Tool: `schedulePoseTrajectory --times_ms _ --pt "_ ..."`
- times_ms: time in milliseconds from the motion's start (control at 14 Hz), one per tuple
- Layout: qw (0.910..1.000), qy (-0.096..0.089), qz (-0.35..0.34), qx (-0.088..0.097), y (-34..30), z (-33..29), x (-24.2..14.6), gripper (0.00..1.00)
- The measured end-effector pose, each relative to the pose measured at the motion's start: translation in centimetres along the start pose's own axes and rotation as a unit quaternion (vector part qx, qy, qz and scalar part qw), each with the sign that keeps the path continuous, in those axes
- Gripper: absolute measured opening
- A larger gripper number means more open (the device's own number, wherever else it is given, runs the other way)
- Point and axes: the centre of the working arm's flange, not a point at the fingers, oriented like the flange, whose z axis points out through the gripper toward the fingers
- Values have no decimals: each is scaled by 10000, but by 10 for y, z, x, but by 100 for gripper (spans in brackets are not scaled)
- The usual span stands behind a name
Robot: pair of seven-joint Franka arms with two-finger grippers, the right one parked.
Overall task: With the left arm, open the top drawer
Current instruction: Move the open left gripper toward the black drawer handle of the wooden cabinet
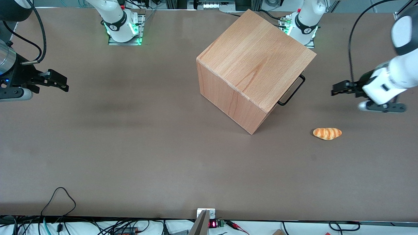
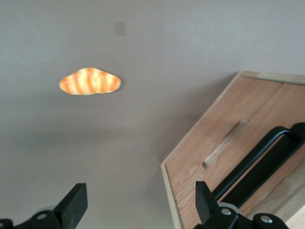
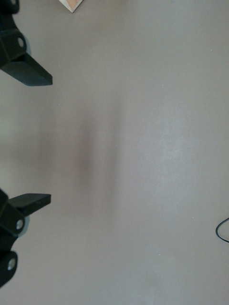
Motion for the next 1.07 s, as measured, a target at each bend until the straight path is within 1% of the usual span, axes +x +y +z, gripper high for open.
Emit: schedulePoseTrajectory --times_ms 214,357,500,714,1071 --pt "9990 -92 447 17 26 19 3 100" --pt "9965 -161 817 -102 37 39 3 100" --pt "9944 -148 1033 -172 42 55 3 100" --pt "9914 -140 1293 -174 50 66 3 99" --pt "9882 -146 1515 -172 71 76 1 99"
